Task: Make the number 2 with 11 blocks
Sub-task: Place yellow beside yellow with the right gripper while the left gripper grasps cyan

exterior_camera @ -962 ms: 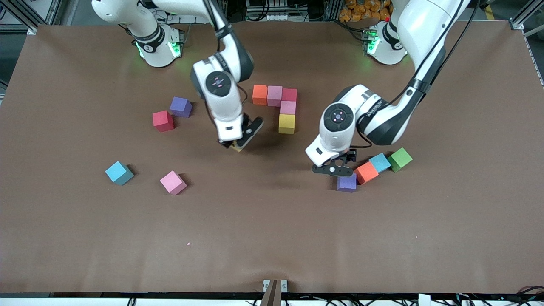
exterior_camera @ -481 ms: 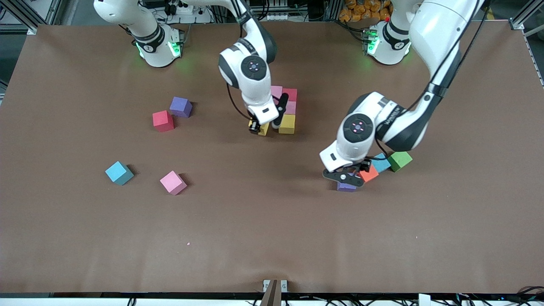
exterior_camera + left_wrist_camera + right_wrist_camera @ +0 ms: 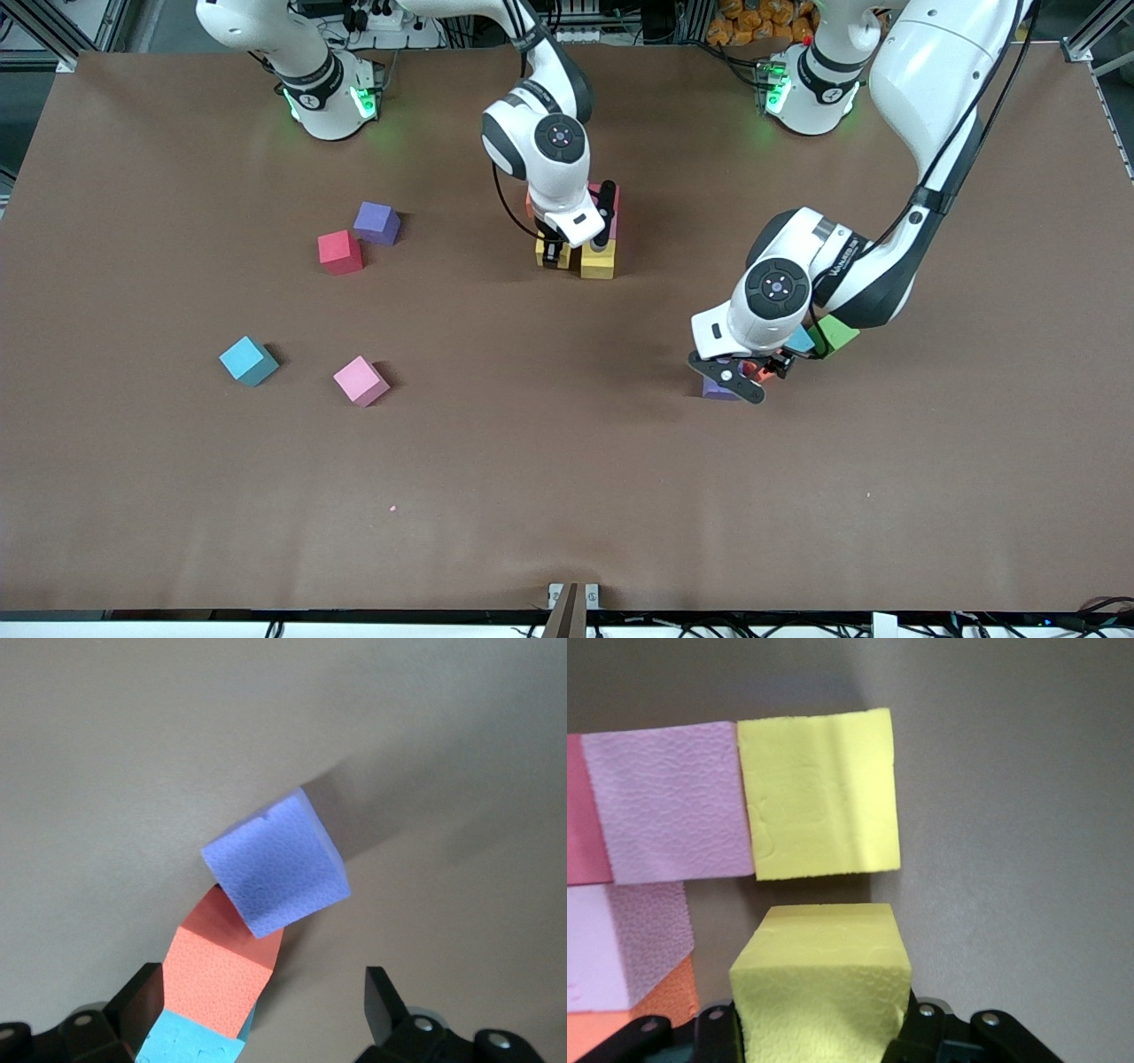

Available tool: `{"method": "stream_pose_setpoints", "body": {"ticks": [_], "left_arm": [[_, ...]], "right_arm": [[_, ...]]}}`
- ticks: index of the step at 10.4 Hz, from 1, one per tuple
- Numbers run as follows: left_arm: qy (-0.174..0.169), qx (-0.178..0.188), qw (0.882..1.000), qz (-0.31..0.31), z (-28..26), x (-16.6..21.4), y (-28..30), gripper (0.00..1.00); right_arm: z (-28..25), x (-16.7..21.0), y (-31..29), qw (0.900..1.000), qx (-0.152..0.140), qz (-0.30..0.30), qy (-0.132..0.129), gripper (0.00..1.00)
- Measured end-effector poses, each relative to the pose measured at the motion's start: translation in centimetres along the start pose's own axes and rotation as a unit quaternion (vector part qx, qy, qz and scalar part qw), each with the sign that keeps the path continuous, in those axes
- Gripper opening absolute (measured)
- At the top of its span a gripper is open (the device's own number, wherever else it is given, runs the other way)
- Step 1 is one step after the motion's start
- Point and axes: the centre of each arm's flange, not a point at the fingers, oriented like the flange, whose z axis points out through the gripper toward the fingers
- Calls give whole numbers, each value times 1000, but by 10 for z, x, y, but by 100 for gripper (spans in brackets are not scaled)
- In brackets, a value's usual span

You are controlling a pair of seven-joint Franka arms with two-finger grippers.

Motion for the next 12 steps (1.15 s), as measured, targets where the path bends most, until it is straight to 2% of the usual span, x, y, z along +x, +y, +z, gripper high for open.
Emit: {"method": "stream_pose_setpoints", "body": {"ticks": [2, 5, 7, 12], "left_arm": [[-10, -2, 999, 35, 9, -4, 2, 100], [-15, -8, 996, 92, 15, -16, -38, 100], [-21, -13, 994, 106, 22, -24, -54, 100], [-50, -20, 991, 121, 37, -47, -35, 100]], "right_arm": [[6, 6, 2, 1000, -5, -3, -3, 56], [10, 13, 3, 1000, -11, -7, -2, 56], [11, 15, 4, 1000, -14, -8, -1, 56], [18, 20, 1, 1000, -17, -14, 0, 56]]}}
